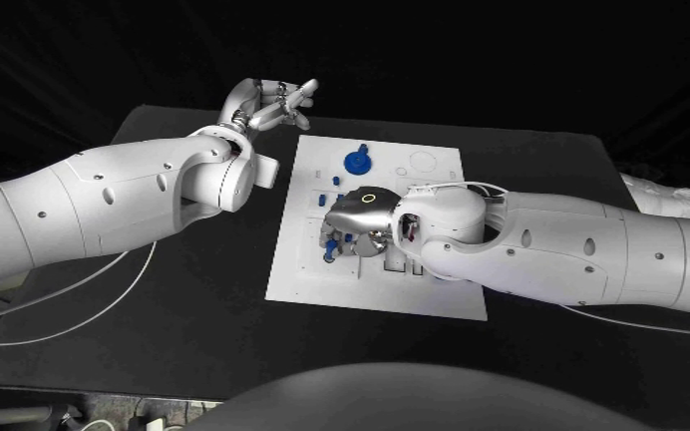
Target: Assemble the parts on the task board
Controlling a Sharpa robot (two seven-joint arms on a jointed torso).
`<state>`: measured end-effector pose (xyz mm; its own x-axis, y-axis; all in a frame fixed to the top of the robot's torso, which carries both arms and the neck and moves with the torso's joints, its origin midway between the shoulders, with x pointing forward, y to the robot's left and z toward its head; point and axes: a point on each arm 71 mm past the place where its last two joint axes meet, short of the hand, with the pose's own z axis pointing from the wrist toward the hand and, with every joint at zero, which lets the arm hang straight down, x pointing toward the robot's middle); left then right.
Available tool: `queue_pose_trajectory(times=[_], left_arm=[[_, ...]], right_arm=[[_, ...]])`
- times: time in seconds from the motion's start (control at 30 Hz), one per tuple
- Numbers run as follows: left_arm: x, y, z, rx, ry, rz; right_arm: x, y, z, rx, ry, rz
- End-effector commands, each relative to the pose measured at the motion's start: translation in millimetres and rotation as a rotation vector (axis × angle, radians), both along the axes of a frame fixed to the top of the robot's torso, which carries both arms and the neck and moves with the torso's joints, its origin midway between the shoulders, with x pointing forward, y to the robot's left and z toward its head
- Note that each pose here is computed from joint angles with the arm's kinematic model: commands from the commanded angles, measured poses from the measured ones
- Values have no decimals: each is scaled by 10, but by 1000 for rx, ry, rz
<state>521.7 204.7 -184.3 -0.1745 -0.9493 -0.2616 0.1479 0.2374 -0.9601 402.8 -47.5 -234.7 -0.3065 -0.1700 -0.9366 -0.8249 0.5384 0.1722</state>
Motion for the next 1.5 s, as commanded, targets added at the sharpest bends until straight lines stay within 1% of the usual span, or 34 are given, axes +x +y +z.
queue_pose_trajectory(times=[0.03, 0.2, 0.67, 0.8, 0.93, 1.0, 1.13, 1.2, 1.3, 1.37, 1.4, 1.5], left_arm=[[-2, -18, 9, -8, -2, -14], [-2, -19, 9, -8, -2, -15], [-3, -9, 9, -7, -2, -12], [-4, -11, 10, -7, -2, -12], [-3, -15, 10, -8, -2, -14], [-1, -18, 10, -8, -3, -14], [-1, -16, 9, -8, -2, -14], [0, -14, 8, -7, -1, -14], [6, -15, 7, -7, -2, -14], [11, -19, 6, -7, -2, -14], [12, -20, 5, -7, -2, -14], [18, -32, 3, -7, -1, -17]], right_arm=[[-10, -6, -32, -31, 11, 9], [-8, 2, -50, -34, 25, 6], [13, -8, -101, -48, 36, -9], [9, -7, -104, -50, 37, -10], [16, -17, -83, -21, 23, -20], [26, -36, -53, 25, 12, -38], [44, -112, 37, 151, -12, -97], [48, -185, 91, 215, -22, -126], [69, -331, 183, 297, -21, -174], [108, -480, 272, 354, 6, -231], [119, -526, 298, 367, 19, -250], [175, -795, 427, 418, 113, -368]])
